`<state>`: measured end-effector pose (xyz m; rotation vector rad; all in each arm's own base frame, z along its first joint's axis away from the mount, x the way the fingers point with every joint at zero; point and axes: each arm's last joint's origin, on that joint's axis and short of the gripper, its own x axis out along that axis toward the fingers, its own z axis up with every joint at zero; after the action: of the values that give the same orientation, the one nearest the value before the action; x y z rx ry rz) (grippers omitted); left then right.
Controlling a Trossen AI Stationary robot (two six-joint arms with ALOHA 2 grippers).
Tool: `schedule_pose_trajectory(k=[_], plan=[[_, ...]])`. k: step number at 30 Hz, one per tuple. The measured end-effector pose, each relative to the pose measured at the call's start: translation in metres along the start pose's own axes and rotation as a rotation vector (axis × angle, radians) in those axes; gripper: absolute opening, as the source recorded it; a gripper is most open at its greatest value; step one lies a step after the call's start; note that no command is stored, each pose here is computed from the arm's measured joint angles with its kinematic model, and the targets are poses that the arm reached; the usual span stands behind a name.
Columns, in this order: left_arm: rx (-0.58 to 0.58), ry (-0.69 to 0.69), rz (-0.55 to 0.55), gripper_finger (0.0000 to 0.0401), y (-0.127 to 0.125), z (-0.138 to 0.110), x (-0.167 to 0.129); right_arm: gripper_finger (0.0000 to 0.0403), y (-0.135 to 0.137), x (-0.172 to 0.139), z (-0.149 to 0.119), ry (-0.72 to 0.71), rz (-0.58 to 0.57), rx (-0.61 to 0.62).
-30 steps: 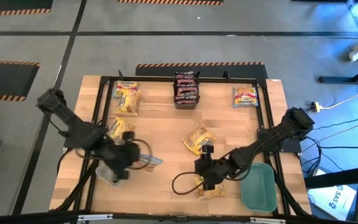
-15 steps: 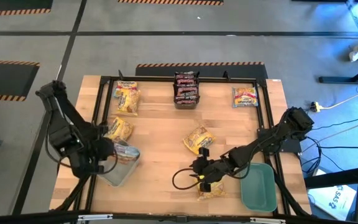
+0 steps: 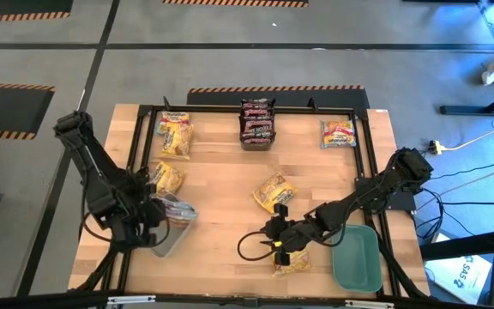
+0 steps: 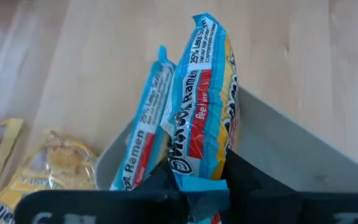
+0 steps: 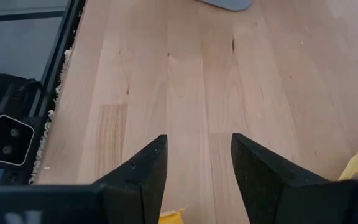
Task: Sort Maruchan noodles
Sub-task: Put the bottom blue noodle pack into the gray bin
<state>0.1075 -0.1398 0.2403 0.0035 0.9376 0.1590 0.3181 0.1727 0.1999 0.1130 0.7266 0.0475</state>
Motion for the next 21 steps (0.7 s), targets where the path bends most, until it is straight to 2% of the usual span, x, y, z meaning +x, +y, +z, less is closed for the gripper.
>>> schedule_pose_trajectory(k=[4, 11, 21], plan=[[-0.037, -0.062, 0.028, 0.0046, 0.001, -0.002, 0.007, 0.0161, 0.0, 0.0, 0.0, 0.0, 0.0, -0.002], [-0.027, -0.099, 0.072, 0.0049, 0.005, -0.016, 0.031, 0.0161, 0.0, 0.0, 0.0, 0.001, 0.002, -0.003], [-0.006, -0.108, 0.176, 0.008, 0.018, -0.026, 0.048, 0.0161, 0.001, 0.0, 0.0, 0.0, 0.003, -0.004]])
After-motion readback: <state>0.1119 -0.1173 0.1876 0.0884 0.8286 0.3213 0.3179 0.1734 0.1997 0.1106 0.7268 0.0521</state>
